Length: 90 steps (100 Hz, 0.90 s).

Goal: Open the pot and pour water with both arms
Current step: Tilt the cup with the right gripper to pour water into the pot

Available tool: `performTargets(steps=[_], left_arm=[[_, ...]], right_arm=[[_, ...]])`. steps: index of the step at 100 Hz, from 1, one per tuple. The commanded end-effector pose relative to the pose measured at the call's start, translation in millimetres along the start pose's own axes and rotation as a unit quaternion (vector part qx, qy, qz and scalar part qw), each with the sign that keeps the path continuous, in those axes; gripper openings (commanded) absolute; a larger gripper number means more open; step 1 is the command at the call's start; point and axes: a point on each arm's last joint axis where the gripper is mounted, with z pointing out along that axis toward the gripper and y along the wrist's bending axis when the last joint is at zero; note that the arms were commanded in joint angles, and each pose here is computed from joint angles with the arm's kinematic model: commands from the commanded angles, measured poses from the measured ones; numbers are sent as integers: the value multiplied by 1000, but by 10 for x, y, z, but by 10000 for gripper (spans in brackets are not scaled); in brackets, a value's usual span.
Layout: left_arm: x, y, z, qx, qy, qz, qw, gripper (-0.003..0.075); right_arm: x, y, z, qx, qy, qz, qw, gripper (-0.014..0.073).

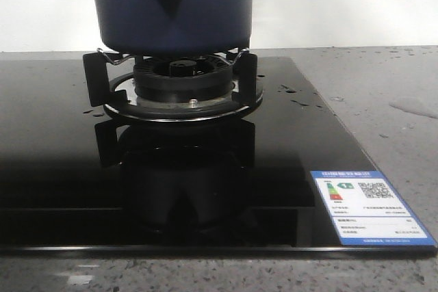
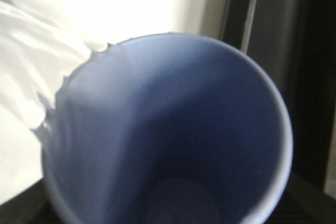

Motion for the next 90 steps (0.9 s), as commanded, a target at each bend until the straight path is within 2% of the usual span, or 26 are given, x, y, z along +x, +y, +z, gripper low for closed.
performTargets(steps=[1,18,50,54,63,70,74,77,80,90], left_arm=[[-285,-97,-58,1,-63,-7,998,294],[-285,-97,-58,1,-63,-7,998,294],[-285,-97,-58,1,-63,-7,998,294],[-285,-97,-58,1,-63,-7,998,294],[-285,-97,-58,1,-63,-7,998,294],[-285,-97,-58,1,-63,-7,998,294],[-285,-97,-58,1,-63,-7,998,294],[-285,-97,-58,1,-63,-7,998,294],[-285,-97,-58,1,-63,-7,998,294],[-285,-97,-58,1,-63,-7,998,294]], right_arm=[[40,-354,-192,75,-12,-37,996,171],[40,-358,-193,77,-9,-70,995,171],[41,-358,-193,77,-8,-75,994,171],[43,-355,-192,75,-8,-61,995,171],[72,-327,-194,57,0,36,998,171],[102,-309,-213,39,10,137,990,171],[121,-317,-247,33,14,212,977,171],[132,-316,-263,28,19,241,970,171],[157,-318,-283,24,22,289,957,171],[266,-363,-398,20,35,394,918,171]])
